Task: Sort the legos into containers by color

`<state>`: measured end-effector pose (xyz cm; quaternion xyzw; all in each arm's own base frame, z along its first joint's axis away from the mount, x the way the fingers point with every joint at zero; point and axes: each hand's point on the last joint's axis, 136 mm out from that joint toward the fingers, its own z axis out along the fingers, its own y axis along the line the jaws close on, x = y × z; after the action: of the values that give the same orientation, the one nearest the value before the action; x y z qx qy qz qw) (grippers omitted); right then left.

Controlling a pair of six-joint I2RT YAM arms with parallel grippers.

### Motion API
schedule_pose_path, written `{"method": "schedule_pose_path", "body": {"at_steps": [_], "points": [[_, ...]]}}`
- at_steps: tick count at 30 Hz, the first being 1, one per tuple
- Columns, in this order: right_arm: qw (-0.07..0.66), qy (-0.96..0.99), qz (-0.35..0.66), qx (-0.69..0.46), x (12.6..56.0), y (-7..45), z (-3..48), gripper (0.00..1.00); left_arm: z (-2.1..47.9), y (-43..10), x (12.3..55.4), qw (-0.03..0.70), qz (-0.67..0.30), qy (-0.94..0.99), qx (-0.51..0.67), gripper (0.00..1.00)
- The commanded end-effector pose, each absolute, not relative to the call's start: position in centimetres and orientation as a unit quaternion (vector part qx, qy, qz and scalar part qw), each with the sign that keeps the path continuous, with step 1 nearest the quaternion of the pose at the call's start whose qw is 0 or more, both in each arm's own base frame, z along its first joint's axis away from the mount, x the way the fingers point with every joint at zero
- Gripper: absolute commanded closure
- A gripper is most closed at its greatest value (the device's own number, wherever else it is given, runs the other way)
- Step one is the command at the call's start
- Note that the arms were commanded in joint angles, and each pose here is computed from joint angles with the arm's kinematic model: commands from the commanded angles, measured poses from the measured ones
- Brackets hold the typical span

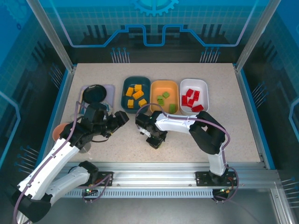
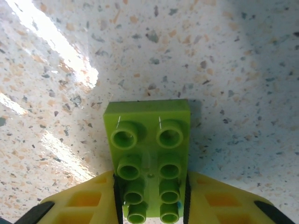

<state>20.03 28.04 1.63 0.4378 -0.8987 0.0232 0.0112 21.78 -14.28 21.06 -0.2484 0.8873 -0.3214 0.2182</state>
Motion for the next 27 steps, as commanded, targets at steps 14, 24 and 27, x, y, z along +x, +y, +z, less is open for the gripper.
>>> {"method": "schedule_pose_path", "body": {"at_steps": [14, 24, 27], "points": [[-0.168, -0.972, -0.051, 0.158, 36.2, 23.9, 14.8, 0.71, 23.1, -18.6, 24.8, 0.243, -0.314, 0.901, -0.174, 0.18], [-0.141, -0.979, -0.134, 0.058, 46.5, 24.9, 11.9, 0.71, 22.7, -20.5, 27.0, 0.250, -0.299, 0.909, -0.149, 0.18], [-0.132, -0.978, -0.161, 0.033, 48.6, 25.2, 10.5, 0.70, 23.1, -20.8, 27.6, 0.262, -0.300, 0.906, -0.146, 0.18]]}}
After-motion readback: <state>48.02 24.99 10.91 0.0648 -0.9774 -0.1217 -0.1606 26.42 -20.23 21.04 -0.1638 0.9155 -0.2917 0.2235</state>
